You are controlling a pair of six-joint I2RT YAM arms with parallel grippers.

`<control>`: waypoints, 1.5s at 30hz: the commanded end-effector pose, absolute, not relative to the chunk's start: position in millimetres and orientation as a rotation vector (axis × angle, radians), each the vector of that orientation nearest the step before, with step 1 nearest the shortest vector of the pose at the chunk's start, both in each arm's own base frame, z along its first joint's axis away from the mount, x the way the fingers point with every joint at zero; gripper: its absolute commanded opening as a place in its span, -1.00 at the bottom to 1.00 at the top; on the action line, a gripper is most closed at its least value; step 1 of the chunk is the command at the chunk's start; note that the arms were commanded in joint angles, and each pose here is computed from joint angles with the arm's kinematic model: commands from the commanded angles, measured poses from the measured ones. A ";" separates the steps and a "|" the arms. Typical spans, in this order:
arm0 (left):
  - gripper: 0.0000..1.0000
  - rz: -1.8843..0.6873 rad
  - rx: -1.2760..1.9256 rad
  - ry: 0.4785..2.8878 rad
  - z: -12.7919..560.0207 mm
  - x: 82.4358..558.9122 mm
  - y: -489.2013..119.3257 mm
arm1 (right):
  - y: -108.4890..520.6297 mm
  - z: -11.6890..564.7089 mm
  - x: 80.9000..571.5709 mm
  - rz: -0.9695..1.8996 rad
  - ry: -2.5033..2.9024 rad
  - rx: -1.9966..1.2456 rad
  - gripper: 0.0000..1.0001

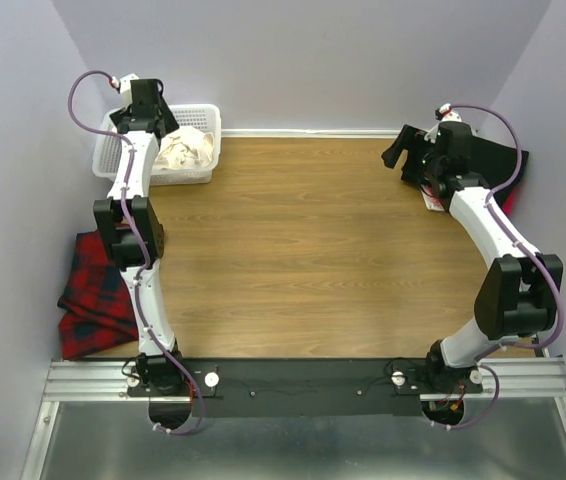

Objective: Fold and stack the t-shirts
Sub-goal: Grab crumpled tshirt from bin with the left arm

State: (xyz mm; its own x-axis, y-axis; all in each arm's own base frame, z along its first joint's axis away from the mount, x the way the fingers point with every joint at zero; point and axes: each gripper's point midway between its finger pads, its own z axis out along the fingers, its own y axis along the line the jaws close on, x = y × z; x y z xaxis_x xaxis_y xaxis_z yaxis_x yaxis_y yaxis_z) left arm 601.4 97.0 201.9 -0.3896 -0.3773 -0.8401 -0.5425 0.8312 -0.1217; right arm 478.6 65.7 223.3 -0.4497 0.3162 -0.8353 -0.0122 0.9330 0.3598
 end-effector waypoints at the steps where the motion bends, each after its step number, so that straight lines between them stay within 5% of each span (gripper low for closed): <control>1: 0.97 0.215 -0.768 2.032 181.5 603.5 118.1 | 60.9 226.8 483.9 0.366 2.008 0.250 0.98; 13: 0.96 0.188 -0.844 2.094 120.3 613.2 141.5 | 56.3 192.6 475.7 0.333 2.083 0.297 0.98; 18: 0.66 0.148 -0.842 2.114 103.6 620.0 143.7 | 55.6 194.3 479.9 0.328 2.089 0.307 0.98; 21: 0.16 0.119 -0.837 2.118 99.1 623.1 142.6 | 54.1 200.2 483.2 0.318 2.079 0.308 0.98; 24: -0.88 0.102 -0.817 2.111 104.1 626.1 142.3 | 52.2 203.3 483.6 0.307 2.073 0.312 0.98; 25: -1.00 0.098 -0.807 2.105 107.8 627.7 141.3 | 51.5 204.0 483.6 0.306 2.071 0.313 0.98; 45: -1.00 -0.063 -0.501 1.763 337.2 611.8 65.1 | 52.6 206.4 463.9 0.323 2.066 0.321 0.98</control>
